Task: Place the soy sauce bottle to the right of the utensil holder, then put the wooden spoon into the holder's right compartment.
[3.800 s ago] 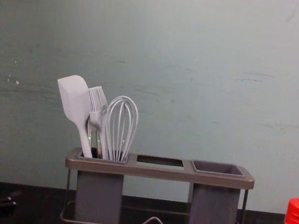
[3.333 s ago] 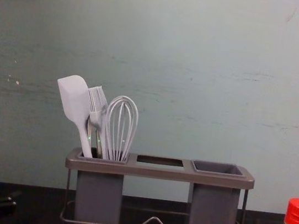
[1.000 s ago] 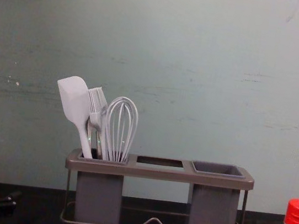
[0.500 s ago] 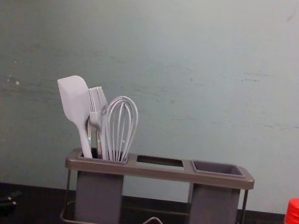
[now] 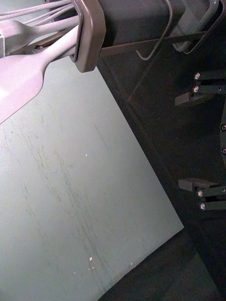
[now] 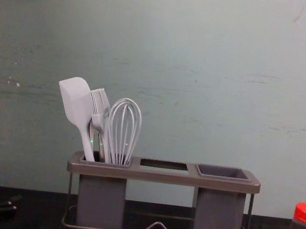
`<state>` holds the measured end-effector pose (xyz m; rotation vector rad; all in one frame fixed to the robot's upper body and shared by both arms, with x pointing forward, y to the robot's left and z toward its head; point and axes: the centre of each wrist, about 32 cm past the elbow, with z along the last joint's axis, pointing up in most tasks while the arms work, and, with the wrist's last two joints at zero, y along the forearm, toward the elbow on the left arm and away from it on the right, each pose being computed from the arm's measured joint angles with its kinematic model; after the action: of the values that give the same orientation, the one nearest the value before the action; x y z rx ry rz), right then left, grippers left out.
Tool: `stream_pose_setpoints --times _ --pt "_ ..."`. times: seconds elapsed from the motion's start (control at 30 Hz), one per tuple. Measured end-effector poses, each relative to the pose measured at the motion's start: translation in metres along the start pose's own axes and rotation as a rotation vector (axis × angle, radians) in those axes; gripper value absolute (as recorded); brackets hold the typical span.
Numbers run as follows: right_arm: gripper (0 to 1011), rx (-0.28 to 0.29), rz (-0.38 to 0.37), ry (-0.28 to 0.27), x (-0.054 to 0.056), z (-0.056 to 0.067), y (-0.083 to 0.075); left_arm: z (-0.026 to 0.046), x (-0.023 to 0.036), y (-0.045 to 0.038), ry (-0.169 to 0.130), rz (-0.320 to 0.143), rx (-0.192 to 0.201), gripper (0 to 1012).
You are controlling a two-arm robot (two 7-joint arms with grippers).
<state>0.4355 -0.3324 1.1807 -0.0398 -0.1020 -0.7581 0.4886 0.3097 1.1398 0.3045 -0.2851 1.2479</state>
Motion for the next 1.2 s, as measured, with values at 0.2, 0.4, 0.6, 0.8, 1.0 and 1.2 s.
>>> stream_pose_setpoints --times 0.2,0.4,0.6,0.8,1.0,1.2 --pt "1002 0.016 -0.014 0.029 -0.002 -0.008 0.007 0.0000 0.0000 0.0000 0.000 0.000 0.000 1005" --pt "1002 0.020 -0.017 0.033 -0.002 -0.010 0.010 0.0000 0.0000 0.0000 0.000 0.000 0.000 1005" --pt "1002 0.022 -0.017 0.036 -0.003 -0.012 0.014 0.0000 0.0000 0.0000 0.000 0.000 0.000 1005" --pt "917 0.025 -0.020 0.042 -0.003 -0.013 0.017 0.0000 0.0000 0.0000 0.000 0.000 0.000 1005" --pt "749 0.022 -0.023 0.043 -0.003 -0.013 0.018 0.0000 0.0000 0.0000 0.000 0.000 0.000 1005" --pt "552 0.022 -0.023 0.043 -0.003 -0.013 0.018 0.0000 0.0000 0.0000 0.000 0.000 0.000 1005"
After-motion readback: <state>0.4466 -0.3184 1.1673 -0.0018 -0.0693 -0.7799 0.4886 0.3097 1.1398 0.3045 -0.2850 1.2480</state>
